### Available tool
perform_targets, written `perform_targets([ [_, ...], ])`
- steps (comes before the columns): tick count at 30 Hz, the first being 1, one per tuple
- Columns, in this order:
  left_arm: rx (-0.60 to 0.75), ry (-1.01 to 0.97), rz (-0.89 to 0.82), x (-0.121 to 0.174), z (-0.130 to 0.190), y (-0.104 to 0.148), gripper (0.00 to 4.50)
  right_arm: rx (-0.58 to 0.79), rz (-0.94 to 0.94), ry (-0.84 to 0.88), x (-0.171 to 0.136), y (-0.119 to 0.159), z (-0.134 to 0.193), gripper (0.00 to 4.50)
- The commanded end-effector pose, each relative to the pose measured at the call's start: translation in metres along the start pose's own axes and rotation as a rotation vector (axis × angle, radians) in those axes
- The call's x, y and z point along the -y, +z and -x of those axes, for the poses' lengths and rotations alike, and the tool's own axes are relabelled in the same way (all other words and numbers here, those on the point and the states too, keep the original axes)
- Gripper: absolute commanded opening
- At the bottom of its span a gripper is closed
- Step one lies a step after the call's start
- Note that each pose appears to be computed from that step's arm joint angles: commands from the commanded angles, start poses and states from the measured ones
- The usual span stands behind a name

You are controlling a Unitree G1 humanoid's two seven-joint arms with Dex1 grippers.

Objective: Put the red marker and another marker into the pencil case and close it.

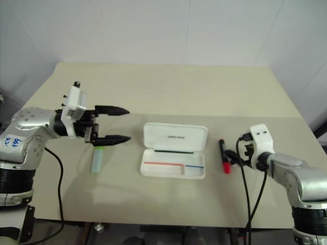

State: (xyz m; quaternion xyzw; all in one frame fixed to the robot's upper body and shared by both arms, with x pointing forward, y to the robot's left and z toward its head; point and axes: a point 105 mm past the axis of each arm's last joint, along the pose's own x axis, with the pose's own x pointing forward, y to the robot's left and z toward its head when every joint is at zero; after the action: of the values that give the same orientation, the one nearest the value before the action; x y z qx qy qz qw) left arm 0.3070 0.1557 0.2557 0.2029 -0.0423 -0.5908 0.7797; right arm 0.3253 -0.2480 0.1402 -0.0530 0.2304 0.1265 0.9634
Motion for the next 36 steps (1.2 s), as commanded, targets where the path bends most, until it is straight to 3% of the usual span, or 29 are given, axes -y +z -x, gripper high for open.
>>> perform_targets([
  [1,-0.017,0.051,-0.019,-0.005,0.018,-0.002,4.47,-0.014,0.007,0.015,-0.009,-0.001,0.0,4.5],
  [12,-0.035,0.063,0.0,-0.001,0.019,-0.016,4.47,-0.023,0.044,0.017,-0.018,-0.002,0.002,4.5],
  [20,-0.025,0.051,-0.008,-0.002,0.015,-0.013,4.47,-0.065,0.072,0.03,-0.037,-0.018,-0.005,4.5],
  [23,-0.023,0.045,-0.01,-0.002,0.014,-0.012,4.5,-0.086,0.063,0.044,-0.045,-0.025,-0.007,3.9],
  [33,-0.013,0.011,-0.012,-0.001,0.006,-0.011,4.5,-0.074,0.06,-0.003,-0.034,-0.022,-0.012,0.66],
  [36,-0.01,0.005,-0.012,-0.001,0.004,-0.011,4.5,-0.05,0.054,-0.059,-0.021,-0.016,-0.014,0.66],
])
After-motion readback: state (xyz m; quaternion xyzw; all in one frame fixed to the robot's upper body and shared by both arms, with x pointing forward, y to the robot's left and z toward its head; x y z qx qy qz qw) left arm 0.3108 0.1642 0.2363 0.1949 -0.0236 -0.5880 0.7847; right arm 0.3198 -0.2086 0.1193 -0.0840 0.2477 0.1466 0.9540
